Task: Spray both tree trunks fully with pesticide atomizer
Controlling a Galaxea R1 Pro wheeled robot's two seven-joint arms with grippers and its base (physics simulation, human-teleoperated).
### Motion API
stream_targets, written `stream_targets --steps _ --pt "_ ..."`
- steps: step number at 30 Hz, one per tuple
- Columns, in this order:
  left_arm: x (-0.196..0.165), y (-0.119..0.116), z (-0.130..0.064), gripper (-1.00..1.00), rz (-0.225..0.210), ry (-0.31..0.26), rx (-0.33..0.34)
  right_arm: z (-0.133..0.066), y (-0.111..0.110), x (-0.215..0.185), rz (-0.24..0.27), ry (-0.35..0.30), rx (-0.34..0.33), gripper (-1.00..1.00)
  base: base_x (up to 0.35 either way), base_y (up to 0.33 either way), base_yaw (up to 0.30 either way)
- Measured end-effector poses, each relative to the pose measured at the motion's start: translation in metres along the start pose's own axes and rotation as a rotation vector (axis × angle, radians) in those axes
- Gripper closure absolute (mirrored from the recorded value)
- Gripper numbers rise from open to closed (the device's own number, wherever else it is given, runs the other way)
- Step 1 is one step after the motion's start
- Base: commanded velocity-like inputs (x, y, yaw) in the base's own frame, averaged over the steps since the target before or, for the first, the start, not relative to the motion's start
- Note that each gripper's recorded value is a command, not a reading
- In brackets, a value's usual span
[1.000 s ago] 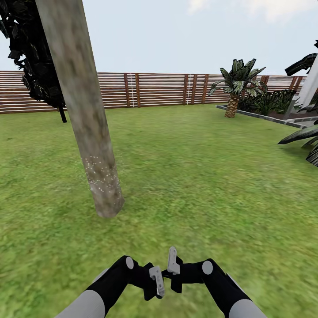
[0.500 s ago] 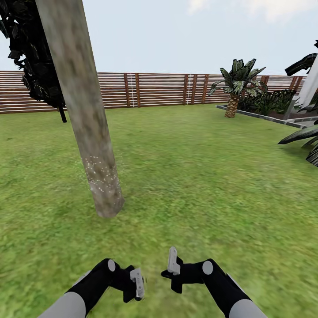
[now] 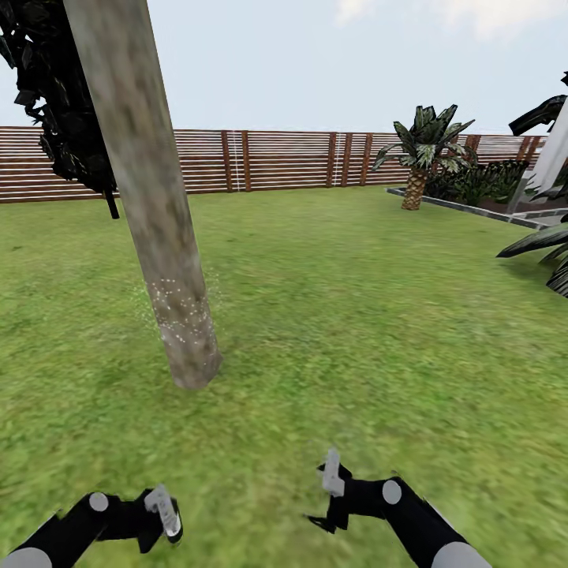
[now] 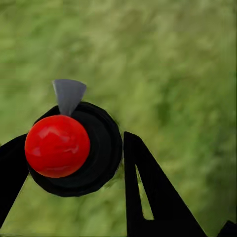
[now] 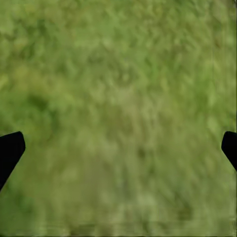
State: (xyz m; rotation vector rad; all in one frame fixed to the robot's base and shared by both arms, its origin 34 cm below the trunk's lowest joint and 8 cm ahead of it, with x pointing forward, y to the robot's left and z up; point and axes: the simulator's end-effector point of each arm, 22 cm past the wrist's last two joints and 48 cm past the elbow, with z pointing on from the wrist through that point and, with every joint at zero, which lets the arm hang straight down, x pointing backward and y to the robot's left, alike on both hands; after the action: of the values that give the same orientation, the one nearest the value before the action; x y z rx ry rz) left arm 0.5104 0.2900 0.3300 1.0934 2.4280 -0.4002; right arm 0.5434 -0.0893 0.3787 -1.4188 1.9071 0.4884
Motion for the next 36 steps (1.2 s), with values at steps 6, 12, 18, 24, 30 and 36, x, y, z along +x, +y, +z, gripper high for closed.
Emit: stream_targets --steps 6,12,18,24,30,36 --pt "0.042 0.061 -0.008 1.0 -0.4 -0.155 -0.475 -0.036 -0.03 0.144 0.343 0.234 0.61 -1.0 0.0 0.0 0.0" --pt "0.115 0.025 -0.016 1.0 -0.616 -0.174 -0.635 -0.087 -0.02 0.181 0.616 0.131 0.947 -1.0 0.0 0.0 0.0" --pt "0.118 0.013 -0.011 1.0 -0.658 -0.178 -0.633 -0.092 -0.02 0.184 0.624 0.127 0.965 -1.0 0.0 0.0 0.039" --pt "0.115 0.007 -0.006 1.0 -0.662 -0.18 -0.622 -0.088 -0.018 0.181 0.633 0.124 0.964 -1.0 0.0 0.0 0.259" --pt "0.12 0.002 -0.006 1.0 -0.668 -0.172 -0.621 -0.077 -0.012 0.171 0.646 0.112 0.951 -1.0 0.0 0.0 0.278" --pt "0.118 -0.003 -0.002 1.0 -0.67 -0.172 -0.613 -0.097 -0.02 0.181 0.649 0.154 1.072 -1.0 0.0 0.0 0.278"
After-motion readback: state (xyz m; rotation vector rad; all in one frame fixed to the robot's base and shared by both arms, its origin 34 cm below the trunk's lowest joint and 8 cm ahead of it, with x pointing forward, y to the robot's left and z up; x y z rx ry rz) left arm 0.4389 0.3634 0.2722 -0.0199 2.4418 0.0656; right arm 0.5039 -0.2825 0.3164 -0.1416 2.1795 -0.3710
